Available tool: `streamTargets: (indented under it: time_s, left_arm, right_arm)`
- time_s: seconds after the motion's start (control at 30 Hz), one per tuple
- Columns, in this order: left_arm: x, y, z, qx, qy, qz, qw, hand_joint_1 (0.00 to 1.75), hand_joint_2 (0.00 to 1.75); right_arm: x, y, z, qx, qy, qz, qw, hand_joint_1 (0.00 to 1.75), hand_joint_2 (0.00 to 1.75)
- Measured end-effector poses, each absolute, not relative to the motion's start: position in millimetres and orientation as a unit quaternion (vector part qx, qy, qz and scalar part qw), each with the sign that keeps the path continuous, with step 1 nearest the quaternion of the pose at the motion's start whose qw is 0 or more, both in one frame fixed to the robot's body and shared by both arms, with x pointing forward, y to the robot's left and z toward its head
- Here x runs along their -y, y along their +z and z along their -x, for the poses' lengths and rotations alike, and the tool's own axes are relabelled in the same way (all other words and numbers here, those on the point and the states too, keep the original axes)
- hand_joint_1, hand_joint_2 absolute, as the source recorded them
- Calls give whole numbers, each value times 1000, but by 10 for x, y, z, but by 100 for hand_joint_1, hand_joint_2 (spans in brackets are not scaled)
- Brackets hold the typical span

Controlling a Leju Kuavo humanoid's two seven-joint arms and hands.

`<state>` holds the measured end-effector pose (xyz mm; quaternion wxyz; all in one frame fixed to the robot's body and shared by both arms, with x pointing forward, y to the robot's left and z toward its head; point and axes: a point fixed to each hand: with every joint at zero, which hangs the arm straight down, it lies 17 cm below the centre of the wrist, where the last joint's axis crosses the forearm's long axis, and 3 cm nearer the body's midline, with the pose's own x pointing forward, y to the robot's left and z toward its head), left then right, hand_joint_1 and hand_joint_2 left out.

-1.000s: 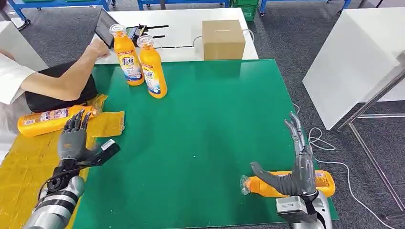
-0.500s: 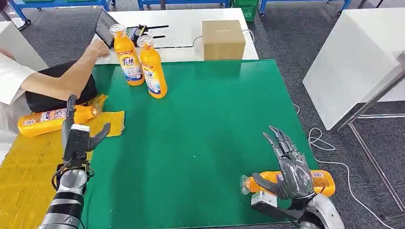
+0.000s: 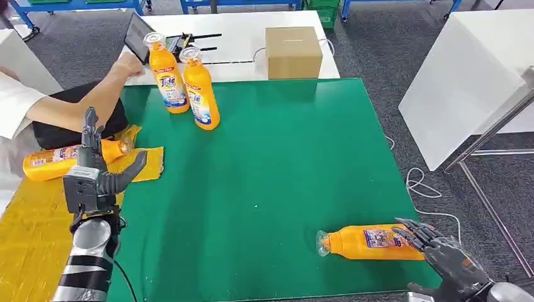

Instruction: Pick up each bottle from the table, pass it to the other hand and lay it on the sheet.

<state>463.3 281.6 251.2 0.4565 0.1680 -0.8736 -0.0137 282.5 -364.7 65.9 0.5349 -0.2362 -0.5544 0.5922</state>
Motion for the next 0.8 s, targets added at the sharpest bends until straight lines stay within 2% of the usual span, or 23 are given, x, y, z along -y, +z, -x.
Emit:
streamTargets:
  time_s: [0.37,0.8]
  left_arm:
    - [-2639,2466,-4522,875,-15,-150,461,0,175]
    - [-2571,2479,-4495,876,-16,-143,460,0,175]
  right_arm:
    - [4037,577,-3007,505,593,326,536,0,175]
    - [4048,504,-3032,503,581,331,548,0,175]
